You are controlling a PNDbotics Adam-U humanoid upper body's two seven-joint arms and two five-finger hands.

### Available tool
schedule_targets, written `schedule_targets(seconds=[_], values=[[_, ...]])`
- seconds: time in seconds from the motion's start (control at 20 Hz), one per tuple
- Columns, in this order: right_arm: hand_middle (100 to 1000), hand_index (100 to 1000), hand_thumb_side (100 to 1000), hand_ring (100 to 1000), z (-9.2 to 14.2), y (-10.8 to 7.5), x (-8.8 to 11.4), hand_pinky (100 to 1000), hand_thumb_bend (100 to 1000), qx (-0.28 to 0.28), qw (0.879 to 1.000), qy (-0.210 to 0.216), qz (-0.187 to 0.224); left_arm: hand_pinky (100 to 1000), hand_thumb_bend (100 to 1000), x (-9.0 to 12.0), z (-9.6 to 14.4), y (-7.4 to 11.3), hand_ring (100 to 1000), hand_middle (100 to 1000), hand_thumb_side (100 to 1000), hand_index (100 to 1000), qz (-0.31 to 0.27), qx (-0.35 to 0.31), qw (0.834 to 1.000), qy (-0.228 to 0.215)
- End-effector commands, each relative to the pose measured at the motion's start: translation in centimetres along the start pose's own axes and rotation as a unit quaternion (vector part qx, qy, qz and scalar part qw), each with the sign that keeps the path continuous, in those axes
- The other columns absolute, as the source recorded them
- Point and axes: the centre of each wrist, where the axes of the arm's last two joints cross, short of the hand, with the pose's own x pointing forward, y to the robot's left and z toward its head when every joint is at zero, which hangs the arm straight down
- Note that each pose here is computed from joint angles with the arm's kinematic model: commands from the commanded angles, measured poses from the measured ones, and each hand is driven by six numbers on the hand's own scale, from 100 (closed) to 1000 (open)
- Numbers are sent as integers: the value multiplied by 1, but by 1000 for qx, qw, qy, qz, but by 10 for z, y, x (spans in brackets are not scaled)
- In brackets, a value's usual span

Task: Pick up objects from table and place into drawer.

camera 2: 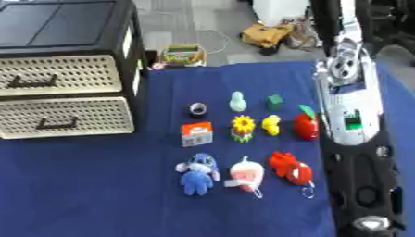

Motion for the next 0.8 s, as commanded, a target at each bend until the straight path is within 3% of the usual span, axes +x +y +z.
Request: schedule_targets(seconds=[0.05, 0.45, 0.8], values=[[712, 917, 1000, 764, -4, -3, 6, 771, 100, -1, 1000, -13, 5, 100, 100, 2, -5, 7, 100, 100, 1000, 919, -30, -41, 998, -34], [711, 916, 1000, 764, -4, -2, 7, 771, 100, 3, 1000, -14, 3, 100, 100, 4, -23, 13, 100, 100, 1000, 928, -21, -25, 999, -42], [710, 916, 1000, 765, -3, -2, 6, 772, 100, 5, 1000, -13, 3, 100, 100, 5, -33, 23, 100, 100, 1000, 914, -23, -5, 1000, -3]])
